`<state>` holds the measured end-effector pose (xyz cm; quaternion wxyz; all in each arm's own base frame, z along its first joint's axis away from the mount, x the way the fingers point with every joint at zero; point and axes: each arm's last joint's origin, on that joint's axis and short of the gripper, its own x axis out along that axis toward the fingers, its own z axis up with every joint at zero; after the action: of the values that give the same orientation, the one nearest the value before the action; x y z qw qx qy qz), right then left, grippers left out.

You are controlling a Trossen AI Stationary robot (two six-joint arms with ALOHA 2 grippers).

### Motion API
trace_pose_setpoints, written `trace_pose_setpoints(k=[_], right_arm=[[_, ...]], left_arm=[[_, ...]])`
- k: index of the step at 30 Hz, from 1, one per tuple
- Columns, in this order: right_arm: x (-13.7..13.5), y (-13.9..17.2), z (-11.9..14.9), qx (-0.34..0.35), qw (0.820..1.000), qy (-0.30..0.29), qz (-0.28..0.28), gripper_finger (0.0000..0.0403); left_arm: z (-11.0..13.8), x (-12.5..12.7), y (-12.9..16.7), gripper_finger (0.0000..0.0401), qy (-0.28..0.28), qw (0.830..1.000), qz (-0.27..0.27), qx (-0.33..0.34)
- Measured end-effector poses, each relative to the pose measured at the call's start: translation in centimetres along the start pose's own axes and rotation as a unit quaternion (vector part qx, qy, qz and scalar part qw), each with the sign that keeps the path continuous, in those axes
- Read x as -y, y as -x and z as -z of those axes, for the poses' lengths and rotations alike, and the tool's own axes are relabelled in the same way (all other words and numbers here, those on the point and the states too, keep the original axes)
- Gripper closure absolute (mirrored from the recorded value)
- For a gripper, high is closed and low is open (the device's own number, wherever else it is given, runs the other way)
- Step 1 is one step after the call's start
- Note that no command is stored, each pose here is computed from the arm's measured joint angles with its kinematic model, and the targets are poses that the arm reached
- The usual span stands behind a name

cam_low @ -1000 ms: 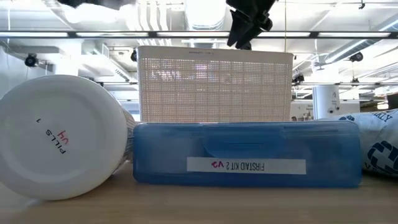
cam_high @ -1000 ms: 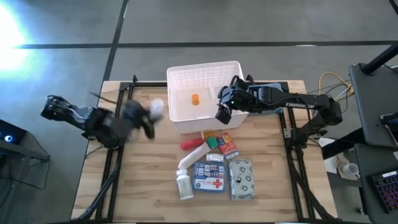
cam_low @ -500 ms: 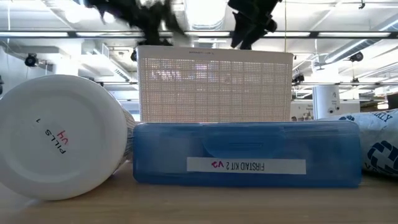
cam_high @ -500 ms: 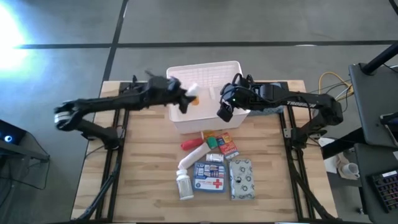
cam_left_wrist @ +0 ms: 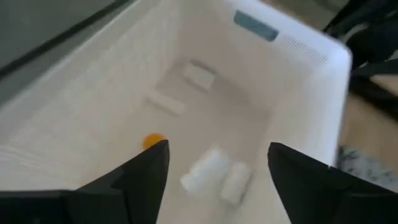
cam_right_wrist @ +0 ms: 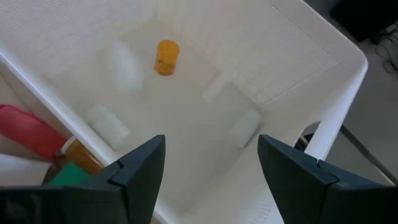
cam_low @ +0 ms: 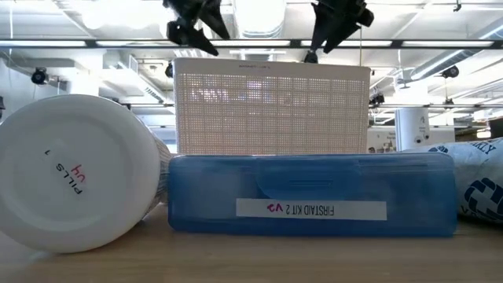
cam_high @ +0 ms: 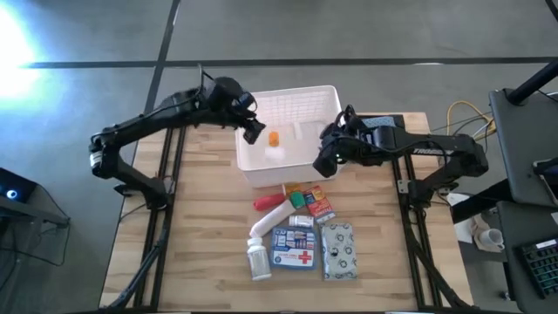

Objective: Pick & place medical supplies in basket/bin
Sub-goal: Put the white mailer bag into the white container

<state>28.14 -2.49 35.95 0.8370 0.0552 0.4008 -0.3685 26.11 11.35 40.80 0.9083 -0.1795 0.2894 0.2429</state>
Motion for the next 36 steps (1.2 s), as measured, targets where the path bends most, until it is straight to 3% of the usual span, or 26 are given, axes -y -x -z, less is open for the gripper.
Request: trace_pose_setpoints(k=[2, 7, 9, 12, 16, 20, 24, 29, 36], right_arm=[[-0.2, 0.3, 0.1, 0.003, 1.0, 0.004, -0.002, 0.0156], [-1.4, 1.5, 1.7, -0.026, 0.998, 0.051, -0.033, 0.0156], [-1.9, 1.5, 3.2, -0.082, 0.99, 0.073, -0.083, 0.0156], [-3.0, 0.0, 6.1, -0.202, 0.961, 0.056, -0.18, 0.0156], [-4.1, -1.6, 10.7, -0.297, 0.937, 0.033, -0.179, 0.0156], [-5.2, -1.8, 14.7, -0.369, 0.913, -0.027, -0.172, 0.0156], [-6.8, -1.8, 17.9, -0.438, 0.864, -0.12, -0.218, 0.0156], [-9.0, -1.4, 20.4, -0.372, 0.852, -0.196, -0.311, 0.0156], [-9.5, -1.6, 24.5, -0.344, 0.84, -0.303, -0.291, 0.0156]], left_arm=[[-0.4, 0.4, 1.7, 0.0135, -0.026, 1.0, 0.0, -0.008], [-0.7, 3.0, 8.7, 0.0126, -0.084, 0.992, 0.067, 0.07], [0.0, 3.9, 10.6, 0.0125, -0.084, 0.989, 0.092, 0.084], [1.8, 4.5, 12.3, 0.0125, -0.054, 0.989, 0.114, 0.08], [4.8, 4.5, 13.7, 0.0125, -0.008, 0.987, 0.146, 0.06], [8.2, 3.9, 12.6, 0.0125, 0.038, 0.988, 0.148, 0.009], [12.0, 2.9, 10.0, 0.0125, 0.094, 0.988, 0.115, -0.052], [16.3, 2.1, 6.7, 0.0125, 0.127, 0.979, 0.106, -0.116], [19.7, 2.7, 2.8, 0.0125, 0.127, 0.954, 0.199, -0.183]])
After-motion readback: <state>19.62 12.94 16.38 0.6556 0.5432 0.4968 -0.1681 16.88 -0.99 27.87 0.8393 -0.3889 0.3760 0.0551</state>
